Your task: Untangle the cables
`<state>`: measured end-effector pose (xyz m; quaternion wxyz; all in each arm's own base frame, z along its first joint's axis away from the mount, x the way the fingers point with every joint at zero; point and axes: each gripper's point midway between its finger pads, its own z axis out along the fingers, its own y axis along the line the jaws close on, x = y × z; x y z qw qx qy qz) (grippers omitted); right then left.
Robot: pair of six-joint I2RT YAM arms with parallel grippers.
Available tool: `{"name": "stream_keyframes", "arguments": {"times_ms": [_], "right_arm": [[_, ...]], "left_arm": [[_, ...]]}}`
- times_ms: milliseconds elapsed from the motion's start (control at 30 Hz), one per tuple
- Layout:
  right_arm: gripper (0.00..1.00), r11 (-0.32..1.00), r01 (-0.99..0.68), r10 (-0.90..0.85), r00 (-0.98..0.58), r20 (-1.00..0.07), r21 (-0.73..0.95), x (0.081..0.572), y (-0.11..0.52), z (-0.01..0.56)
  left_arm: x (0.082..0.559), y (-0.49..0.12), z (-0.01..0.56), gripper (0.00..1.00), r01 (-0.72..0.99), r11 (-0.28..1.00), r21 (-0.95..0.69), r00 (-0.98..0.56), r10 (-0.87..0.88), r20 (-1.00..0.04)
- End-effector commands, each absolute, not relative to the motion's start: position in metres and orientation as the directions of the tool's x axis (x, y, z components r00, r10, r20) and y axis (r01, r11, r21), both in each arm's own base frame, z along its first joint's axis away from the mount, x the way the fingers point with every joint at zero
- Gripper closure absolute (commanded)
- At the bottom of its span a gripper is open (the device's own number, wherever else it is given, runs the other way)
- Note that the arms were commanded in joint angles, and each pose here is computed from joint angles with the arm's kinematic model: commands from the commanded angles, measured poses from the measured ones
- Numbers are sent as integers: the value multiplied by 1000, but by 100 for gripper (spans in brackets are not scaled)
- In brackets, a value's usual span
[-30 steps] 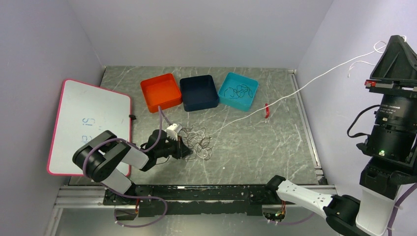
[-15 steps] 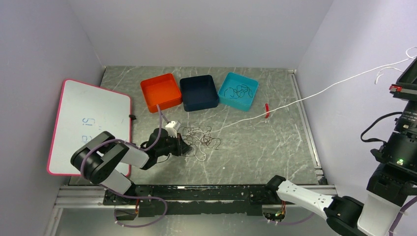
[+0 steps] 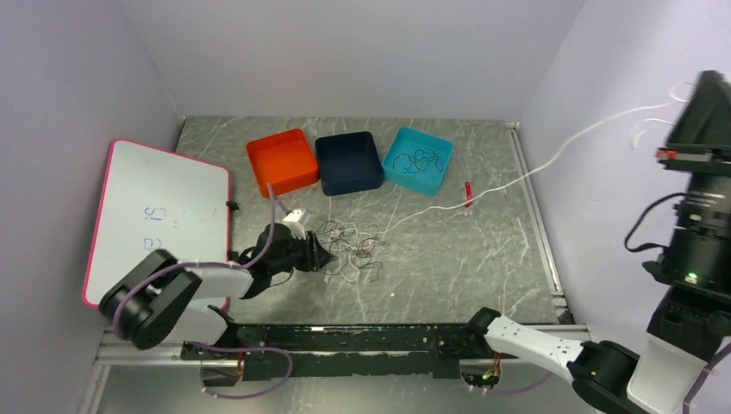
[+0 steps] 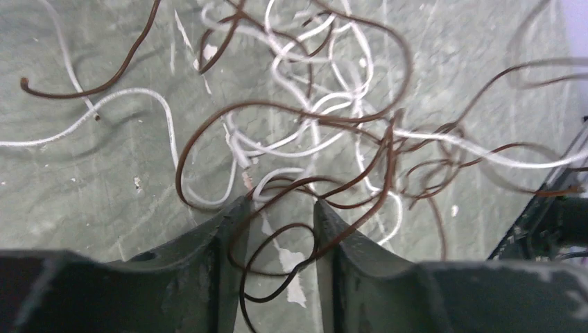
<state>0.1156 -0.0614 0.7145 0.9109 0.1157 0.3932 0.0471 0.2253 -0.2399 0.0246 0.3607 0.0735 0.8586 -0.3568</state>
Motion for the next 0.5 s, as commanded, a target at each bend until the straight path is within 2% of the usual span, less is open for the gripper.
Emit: {"name": "stream_keyframes", "arguments": {"times_ms": [0, 200, 267, 300, 467], "right_arm": [[100, 966, -198, 249, 527, -813, 167, 164, 20, 682], [100, 892, -442, 290, 392, -873, 98, 191, 105, 653], [100, 866, -493, 288, 358, -888, 82, 197, 124, 645], [100, 853, -516, 287, 342, -895, 76, 199, 133, 641], [100, 790, -612, 268, 273, -924, 48, 205, 169, 626]], "left_arm": [[233, -232, 51, 51, 417, 763, -494, -669, -110, -735], [241, -222, 107, 32, 474, 775, -418, -552, -109, -827], [240, -219, 120, 9, 489, 777, -397, -524, -102, -846], [239, -217, 126, 2, 498, 775, -388, -510, -100, -854], [233, -215, 166, 0, 571, 747, -340, -425, -86, -901]]}}
